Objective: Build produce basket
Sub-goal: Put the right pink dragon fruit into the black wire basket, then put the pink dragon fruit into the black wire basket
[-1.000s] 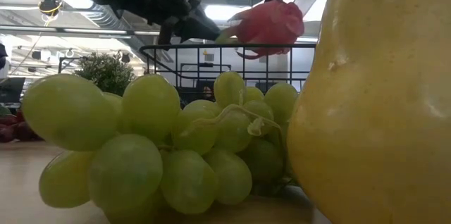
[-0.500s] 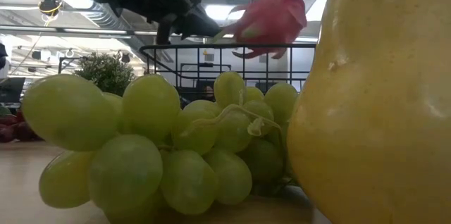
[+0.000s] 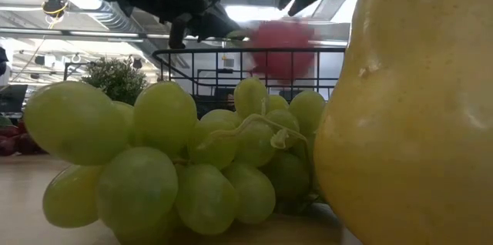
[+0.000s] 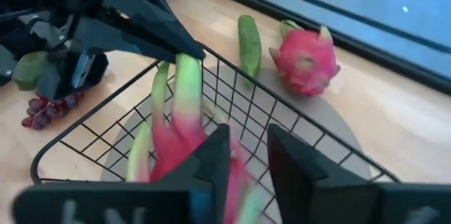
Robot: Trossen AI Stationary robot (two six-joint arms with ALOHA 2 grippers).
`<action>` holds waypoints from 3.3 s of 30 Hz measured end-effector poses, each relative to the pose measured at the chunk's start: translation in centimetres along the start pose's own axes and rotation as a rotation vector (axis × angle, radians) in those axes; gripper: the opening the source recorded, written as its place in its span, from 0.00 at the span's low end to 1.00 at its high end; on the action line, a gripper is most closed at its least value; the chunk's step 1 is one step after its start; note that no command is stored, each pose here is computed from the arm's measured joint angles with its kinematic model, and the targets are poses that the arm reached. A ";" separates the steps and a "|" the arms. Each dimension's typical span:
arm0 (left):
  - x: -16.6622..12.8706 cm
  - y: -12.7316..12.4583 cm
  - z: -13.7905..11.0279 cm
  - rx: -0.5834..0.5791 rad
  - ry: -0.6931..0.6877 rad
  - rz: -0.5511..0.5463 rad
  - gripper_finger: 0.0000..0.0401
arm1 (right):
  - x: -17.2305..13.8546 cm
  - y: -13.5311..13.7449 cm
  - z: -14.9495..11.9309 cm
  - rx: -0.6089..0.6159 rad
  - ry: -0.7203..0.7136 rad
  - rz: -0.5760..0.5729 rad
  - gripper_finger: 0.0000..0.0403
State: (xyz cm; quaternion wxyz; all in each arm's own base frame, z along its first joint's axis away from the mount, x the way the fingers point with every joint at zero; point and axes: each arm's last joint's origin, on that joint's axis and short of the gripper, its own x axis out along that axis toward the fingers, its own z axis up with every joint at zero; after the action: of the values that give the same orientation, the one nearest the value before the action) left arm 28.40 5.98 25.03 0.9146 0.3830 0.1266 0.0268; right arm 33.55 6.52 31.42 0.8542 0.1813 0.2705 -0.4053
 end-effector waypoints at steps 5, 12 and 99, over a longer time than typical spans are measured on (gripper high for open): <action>-0.2 0.2 0.0 0.002 0.035 0.025 0.00 | 0.2 -0.1 0.2 -0.040 -0.005 -0.005 0.35; -0.2 -0.3 -0.8 0.075 0.158 0.018 0.00 | 0.2 -0.2 0.3 -0.101 -0.035 -0.030 0.37; -7.4 2.2 -1.2 -0.572 0.533 0.430 0.17 | 2.3 -5.7 8.8 -0.212 0.168 0.227 0.37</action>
State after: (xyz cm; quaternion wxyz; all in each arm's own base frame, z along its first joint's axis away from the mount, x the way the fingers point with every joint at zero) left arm 21.01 7.27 27.33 0.8929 0.1117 0.2629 0.3480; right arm 33.09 -2.97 36.45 0.8833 0.1528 0.3599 -0.2587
